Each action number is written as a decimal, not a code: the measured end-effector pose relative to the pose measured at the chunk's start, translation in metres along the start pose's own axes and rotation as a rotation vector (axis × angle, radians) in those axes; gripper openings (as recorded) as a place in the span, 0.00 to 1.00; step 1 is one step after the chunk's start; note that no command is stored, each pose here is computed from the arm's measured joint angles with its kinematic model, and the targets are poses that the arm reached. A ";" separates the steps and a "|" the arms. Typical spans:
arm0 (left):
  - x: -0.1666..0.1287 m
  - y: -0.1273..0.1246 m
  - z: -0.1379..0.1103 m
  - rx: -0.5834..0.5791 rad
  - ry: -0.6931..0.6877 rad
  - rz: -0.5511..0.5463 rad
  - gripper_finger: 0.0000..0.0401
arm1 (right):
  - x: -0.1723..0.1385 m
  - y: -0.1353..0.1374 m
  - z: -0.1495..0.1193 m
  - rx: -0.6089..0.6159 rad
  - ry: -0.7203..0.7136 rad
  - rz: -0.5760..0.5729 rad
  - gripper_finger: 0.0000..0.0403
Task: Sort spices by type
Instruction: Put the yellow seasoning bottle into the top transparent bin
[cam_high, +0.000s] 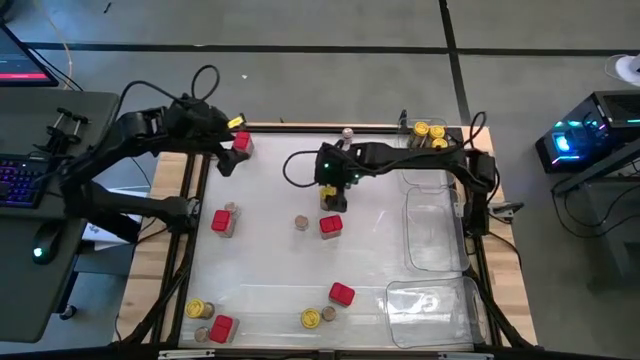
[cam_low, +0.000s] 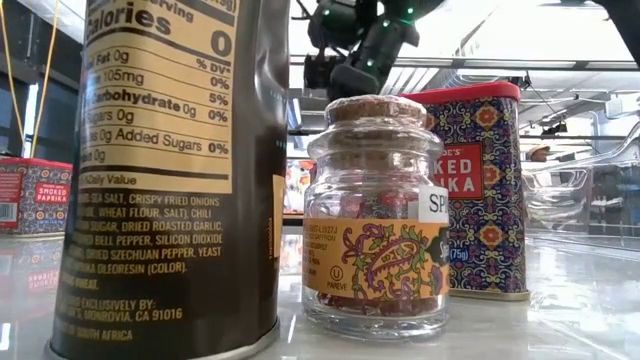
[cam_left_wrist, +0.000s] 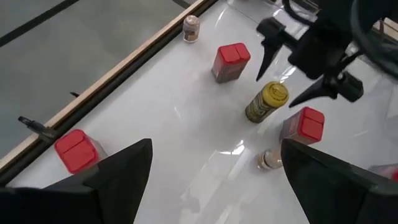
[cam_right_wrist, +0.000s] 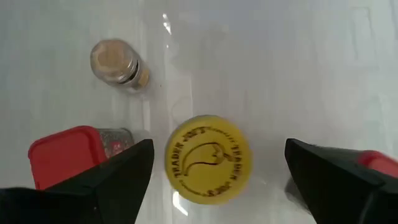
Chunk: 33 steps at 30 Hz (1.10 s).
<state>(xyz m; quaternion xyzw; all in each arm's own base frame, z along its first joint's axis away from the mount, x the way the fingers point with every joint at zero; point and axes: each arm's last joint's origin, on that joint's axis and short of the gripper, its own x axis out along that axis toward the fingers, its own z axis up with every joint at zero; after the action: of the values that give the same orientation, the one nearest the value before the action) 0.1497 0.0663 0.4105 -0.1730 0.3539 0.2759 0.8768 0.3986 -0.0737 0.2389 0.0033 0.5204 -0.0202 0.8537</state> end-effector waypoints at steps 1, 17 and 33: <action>0.002 -0.001 0.001 0.005 -0.001 0.000 0.85 | 0.003 0.000 0.000 0.000 0.007 0.002 0.89; 0.017 -0.003 0.008 0.041 0.015 0.045 0.85 | 0.029 -0.001 -0.003 0.001 0.043 0.008 0.72; 0.017 -0.002 0.008 0.079 0.009 0.076 0.85 | -0.048 -0.004 0.007 0.022 0.041 -0.053 0.56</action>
<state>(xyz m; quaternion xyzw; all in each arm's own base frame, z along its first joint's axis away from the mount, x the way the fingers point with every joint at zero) 0.1650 0.0749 0.4046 -0.1257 0.3746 0.2941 0.8703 0.3822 -0.0766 0.2847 -0.0009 0.5374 -0.0483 0.8420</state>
